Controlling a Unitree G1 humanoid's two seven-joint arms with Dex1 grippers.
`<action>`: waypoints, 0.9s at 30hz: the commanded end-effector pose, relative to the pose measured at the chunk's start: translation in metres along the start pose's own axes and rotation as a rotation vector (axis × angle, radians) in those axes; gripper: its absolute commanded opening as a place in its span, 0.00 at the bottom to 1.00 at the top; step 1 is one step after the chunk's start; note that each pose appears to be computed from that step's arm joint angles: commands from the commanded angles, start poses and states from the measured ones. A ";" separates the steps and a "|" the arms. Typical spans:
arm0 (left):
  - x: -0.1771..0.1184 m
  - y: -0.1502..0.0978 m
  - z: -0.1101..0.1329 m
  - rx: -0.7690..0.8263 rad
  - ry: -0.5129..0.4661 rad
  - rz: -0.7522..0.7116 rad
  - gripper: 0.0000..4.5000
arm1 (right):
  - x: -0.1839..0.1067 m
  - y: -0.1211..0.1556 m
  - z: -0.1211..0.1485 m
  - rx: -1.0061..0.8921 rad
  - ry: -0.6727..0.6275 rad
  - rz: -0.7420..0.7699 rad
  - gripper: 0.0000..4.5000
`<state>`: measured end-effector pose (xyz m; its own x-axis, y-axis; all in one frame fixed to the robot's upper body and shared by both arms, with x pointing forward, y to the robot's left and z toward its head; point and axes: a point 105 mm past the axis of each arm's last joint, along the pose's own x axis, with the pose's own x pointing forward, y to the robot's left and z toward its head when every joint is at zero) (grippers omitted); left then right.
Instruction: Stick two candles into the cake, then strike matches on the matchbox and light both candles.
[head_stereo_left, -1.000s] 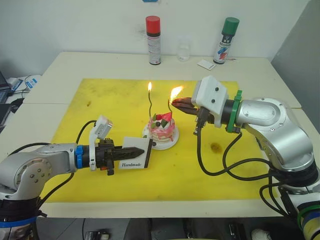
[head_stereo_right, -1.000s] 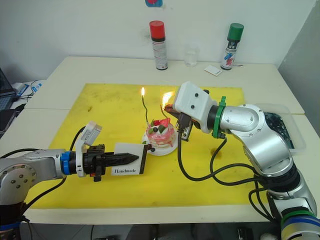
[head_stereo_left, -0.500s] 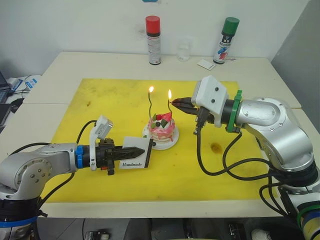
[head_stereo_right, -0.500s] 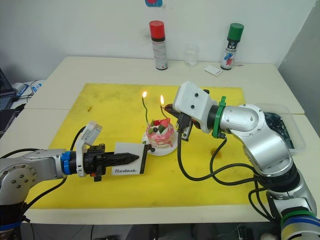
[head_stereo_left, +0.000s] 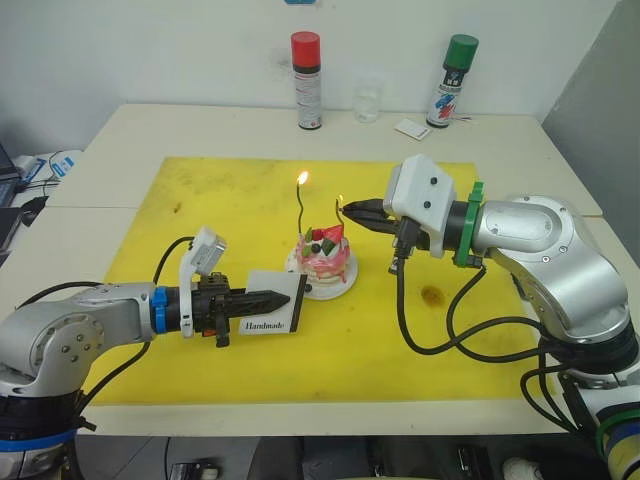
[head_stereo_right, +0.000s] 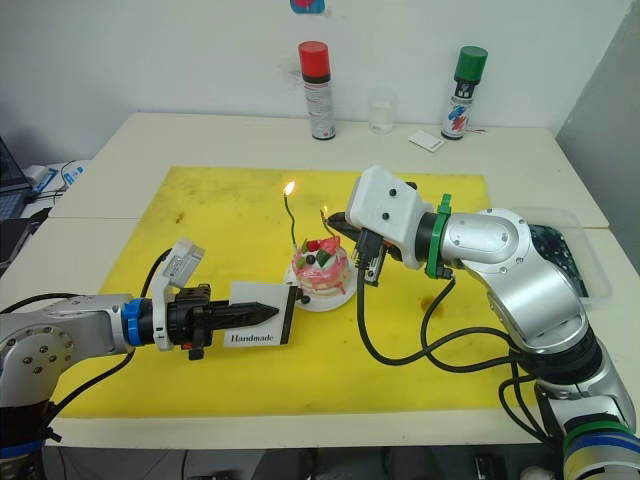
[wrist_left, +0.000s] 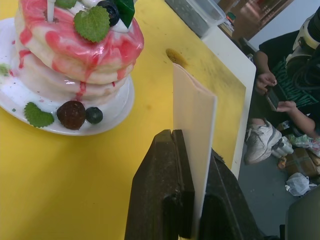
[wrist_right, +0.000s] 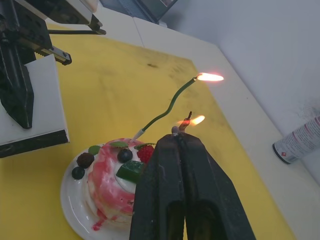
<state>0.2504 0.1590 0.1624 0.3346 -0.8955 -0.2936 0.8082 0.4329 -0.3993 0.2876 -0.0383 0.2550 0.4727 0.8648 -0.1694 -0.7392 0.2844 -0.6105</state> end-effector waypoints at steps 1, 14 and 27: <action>0.002 -0.005 0.006 0.038 -0.011 -0.022 0.00 | -0.003 -0.003 0.014 -0.039 -0.047 -0.025 0.00; 0.003 -0.006 0.006 0.035 -0.012 -0.025 0.00 | -0.005 -0.006 0.011 -0.038 -0.033 -0.045 0.00; 0.003 -0.006 0.005 0.033 -0.012 -0.029 0.00 | -0.005 -0.005 0.009 -0.030 -0.029 -0.043 0.00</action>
<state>0.2505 0.1578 0.1624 0.3327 -0.8983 -0.2871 0.8092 0.4283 -0.4023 0.2892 -0.0388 0.2556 0.4868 0.8590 -0.1585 -0.7310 0.3012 -0.6123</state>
